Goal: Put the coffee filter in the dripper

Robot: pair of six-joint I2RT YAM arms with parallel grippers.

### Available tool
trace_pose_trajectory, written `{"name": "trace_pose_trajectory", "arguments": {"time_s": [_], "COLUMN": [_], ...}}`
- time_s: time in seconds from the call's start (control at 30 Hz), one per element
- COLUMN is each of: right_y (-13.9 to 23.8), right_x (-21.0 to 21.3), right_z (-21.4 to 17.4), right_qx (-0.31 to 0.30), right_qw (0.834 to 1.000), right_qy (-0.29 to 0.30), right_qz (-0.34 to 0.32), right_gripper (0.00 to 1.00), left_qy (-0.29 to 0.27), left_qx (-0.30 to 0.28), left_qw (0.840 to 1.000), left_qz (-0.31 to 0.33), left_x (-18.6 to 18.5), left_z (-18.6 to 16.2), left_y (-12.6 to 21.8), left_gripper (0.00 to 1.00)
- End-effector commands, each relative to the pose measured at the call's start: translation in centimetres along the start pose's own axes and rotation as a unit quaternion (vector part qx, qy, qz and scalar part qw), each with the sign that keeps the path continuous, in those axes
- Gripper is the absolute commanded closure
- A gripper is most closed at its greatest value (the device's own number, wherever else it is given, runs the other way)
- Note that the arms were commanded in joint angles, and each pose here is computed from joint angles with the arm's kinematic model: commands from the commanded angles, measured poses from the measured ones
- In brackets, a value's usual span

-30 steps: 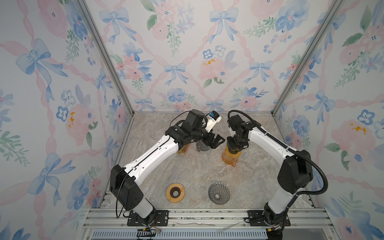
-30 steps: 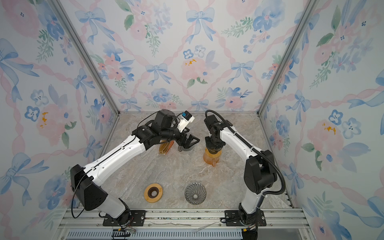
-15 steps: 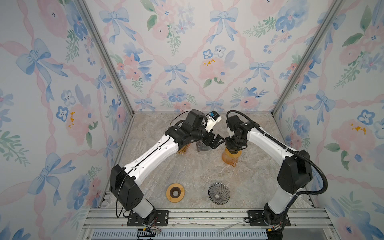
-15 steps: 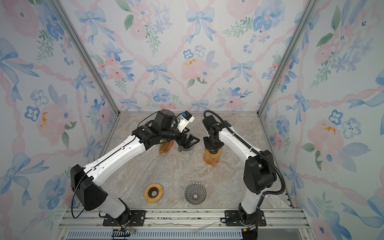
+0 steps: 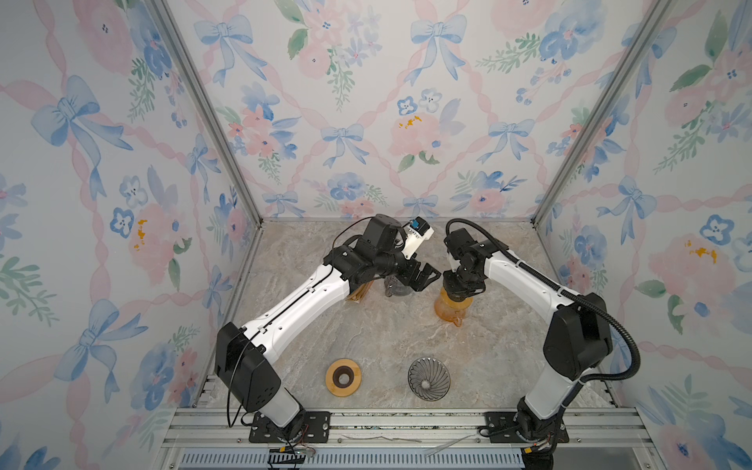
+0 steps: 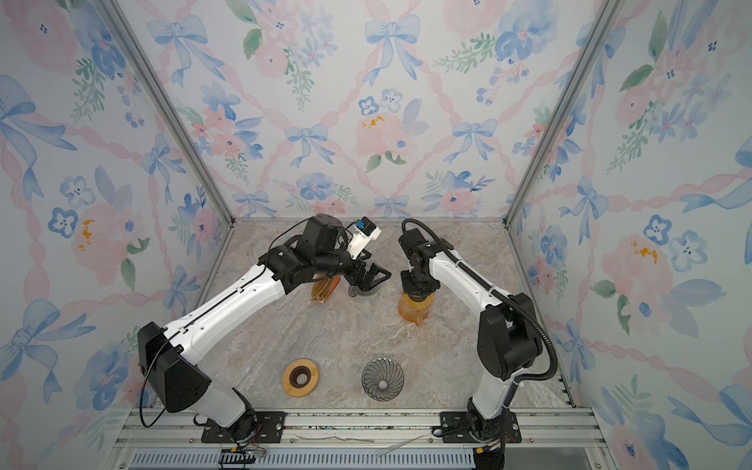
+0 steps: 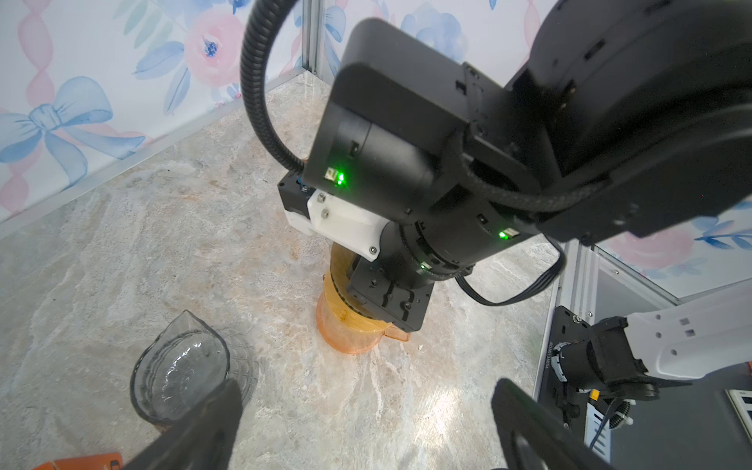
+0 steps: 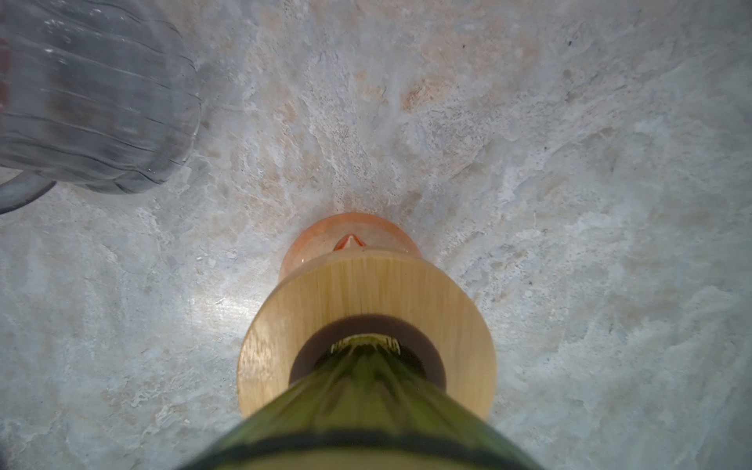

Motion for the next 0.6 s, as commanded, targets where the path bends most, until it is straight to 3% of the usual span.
{"name": "trace_pose_trajectory", "arguments": {"time_s": [0.0, 0.57], "right_y": [0.3, 2.4], "right_x": [-0.2, -0.9], "right_z": [-0.3, 0.6], "right_qx": [0.0, -0.022], "right_qw": [1.0, 0.999], "right_qy": [-0.014, -0.023], "right_qz": [0.017, 0.032], "right_gripper": [0.79, 0.75], "left_qy": [0.0, -0.001], "left_qx": [0.002, 0.001], "left_qw": [1.0, 1.0], "left_qz": [-0.008, -0.007], "left_x": [-0.2, -0.2], "left_z": [-0.2, -0.2], "left_y": [-0.3, -0.2], "left_gripper": [0.02, 0.02]}}
Point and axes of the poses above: each gripper's point midway between its finger pads, its own y axis back along the fingers, its own x axis along the line the jaws close on, z = x × y, the point moved 2 cm from there along y, back along the fingers, and after that the axes turned 5 degrees about y, right-handed, at the moved point
